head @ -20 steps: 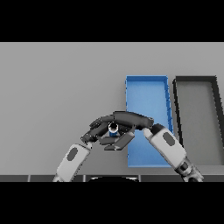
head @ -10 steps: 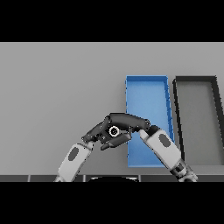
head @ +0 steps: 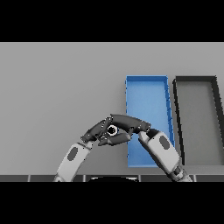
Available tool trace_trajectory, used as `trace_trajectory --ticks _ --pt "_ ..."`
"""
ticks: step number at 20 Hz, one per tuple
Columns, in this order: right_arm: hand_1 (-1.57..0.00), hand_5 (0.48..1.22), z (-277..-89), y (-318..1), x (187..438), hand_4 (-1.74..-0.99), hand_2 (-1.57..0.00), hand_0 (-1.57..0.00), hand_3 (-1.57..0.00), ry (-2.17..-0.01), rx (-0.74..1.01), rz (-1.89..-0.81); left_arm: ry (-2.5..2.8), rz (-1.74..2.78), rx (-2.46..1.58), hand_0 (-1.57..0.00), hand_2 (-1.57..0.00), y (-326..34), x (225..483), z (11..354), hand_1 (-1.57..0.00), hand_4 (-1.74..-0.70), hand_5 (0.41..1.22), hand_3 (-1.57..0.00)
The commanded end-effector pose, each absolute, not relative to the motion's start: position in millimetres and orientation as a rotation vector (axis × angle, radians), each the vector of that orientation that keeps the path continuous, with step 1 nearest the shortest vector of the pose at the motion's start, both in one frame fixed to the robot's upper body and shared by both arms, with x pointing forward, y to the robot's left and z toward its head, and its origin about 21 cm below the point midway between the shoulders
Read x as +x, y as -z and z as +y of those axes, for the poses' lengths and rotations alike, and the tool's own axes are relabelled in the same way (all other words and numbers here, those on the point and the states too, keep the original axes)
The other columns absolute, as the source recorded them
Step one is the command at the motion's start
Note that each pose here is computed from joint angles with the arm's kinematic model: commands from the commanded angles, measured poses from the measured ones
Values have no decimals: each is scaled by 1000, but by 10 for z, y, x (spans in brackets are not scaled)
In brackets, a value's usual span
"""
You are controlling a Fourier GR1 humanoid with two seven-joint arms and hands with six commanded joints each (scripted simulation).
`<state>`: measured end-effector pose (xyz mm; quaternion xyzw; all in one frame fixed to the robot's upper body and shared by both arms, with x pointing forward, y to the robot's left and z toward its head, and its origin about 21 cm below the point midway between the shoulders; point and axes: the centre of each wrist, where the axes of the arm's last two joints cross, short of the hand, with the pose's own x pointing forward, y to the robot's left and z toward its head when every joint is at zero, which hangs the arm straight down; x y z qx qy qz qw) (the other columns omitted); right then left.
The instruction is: Pick up the blue pipe and place it into the blue bin.
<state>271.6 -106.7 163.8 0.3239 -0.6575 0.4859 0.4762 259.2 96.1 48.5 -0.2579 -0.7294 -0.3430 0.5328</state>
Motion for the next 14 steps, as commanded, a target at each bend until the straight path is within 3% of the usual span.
trace_trajectory --ticks 1,3,6,10,14 --pt "-1560 1206 -1043 -1654 2708 -1497 -1560 -1560 -1556 -1196 774 -1599 850 -1724 -603 -940 -855 -467 2574 986 -875 -1406 1221 -672" --pt "-1564 1211 -1055 -1632 2697 -1498 -1564 -1564 -1561 -1198 755 -1593 893 -1698 -614 -601 -547 -424 2616 990 -560 -1250 1221 -430" --pt "-1568 1216 -1035 -1647 2694 -1498 -1568 -1567 -1566 -1190 755 -1585 919 -1667 -603 -307 -279 -438 2620 1015 -286 -1092 984 -220" --pt "-1570 1219 -996 -1649 2708 -1499 -1570 -1570 -1569 -1186 774 -1645 919 -1579 -538 -125 -114 -416 2660 1042 -117 -991 729 -89" --pt "-1570 1220 -1043 -1642 2681 -1499 -1570 -1570 -1570 -1159 810 -1669 870 -1548 -545 -51 -46 -381 2613 999 -47 -973 578 -36"
